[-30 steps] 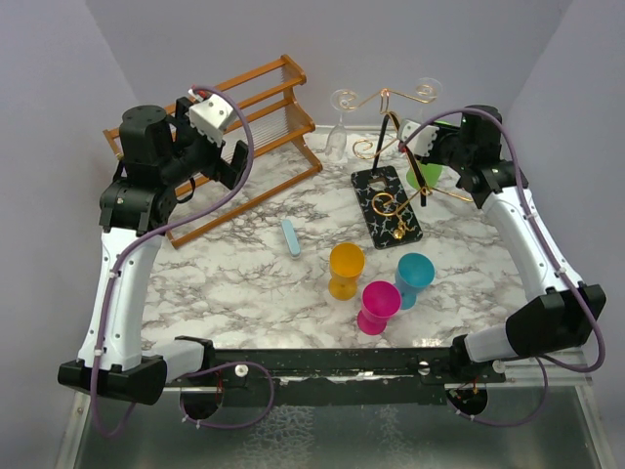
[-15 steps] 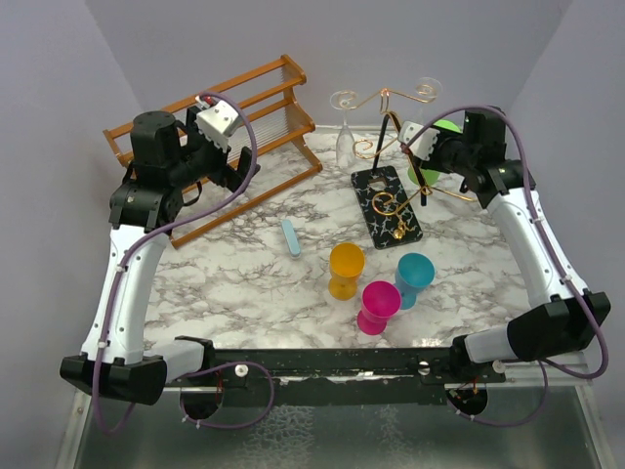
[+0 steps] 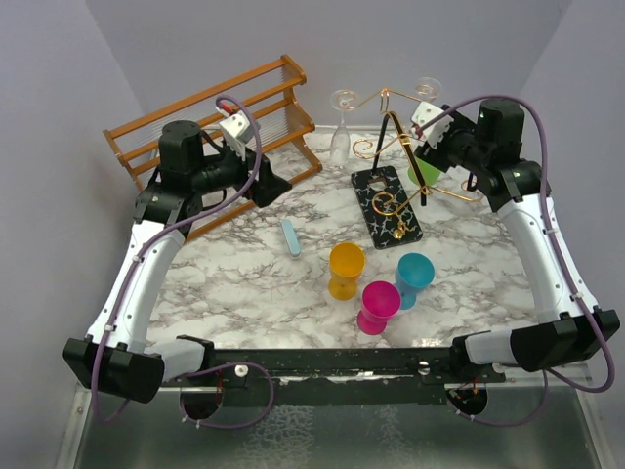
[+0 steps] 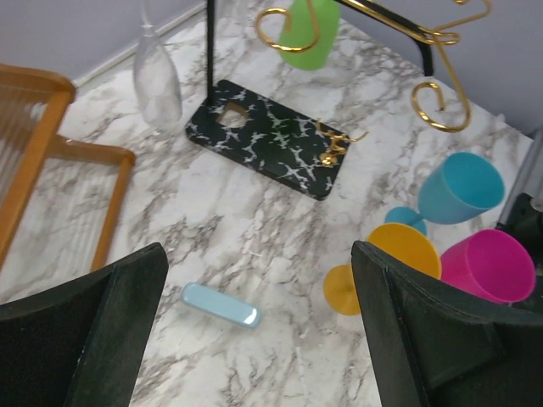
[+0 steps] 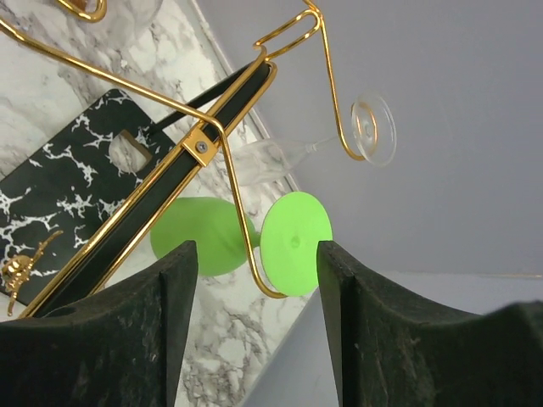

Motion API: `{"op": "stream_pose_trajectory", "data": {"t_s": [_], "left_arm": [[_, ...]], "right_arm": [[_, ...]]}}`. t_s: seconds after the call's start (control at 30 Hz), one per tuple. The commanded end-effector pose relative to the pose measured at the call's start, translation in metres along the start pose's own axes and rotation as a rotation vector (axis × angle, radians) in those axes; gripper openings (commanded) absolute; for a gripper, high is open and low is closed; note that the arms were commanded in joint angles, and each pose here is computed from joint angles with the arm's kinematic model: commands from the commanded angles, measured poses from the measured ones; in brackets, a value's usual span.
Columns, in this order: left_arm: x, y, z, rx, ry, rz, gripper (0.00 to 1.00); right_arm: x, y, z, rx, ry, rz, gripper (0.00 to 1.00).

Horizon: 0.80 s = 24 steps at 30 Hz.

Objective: Place the wine glass upside down on the wine glass rack

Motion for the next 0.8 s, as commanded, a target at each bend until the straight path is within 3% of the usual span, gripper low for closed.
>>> {"op": "stream_pose_trajectory", "data": {"t_s": [0.0, 0.13, 0.27, 0.77], "left_arm": [[-0.029, -0.007, 0.020, 0.006, -0.133, -0.026, 0.91], [-0.045, -0.030, 0.039, 0.074, -0.180, -0.035, 0.90], [-0.061, -0.049, 0.057, 0.133, -0.225, -0.022, 0.88], [-0.099, -0.111, 0.105, 0.345, -0.272, 0.106, 0.77]], "right_arm": [[-0.015, 0.016, -0.014, -0.077, -0.064, 0.111, 0.59], [-0.026, 0.025, -0.026, -0.152, -0.074, 0.211, 0.61], [-0.029, 0.034, -0.039, -0.227, -0.043, 0.195, 0.67], [-0.025, 0.021, -0.050, -0.202, -0.047, 0.165, 0.69]]}}
Point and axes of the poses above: each gripper's point midway between its finger pads, its own z axis out along the fingers, its own x axis along the line the jaws close on, y = z × x, the point moved 4 cm from there along -z, back along the fingers, and after that the axes turned 5 degrees about z, right-handed, at the moved point
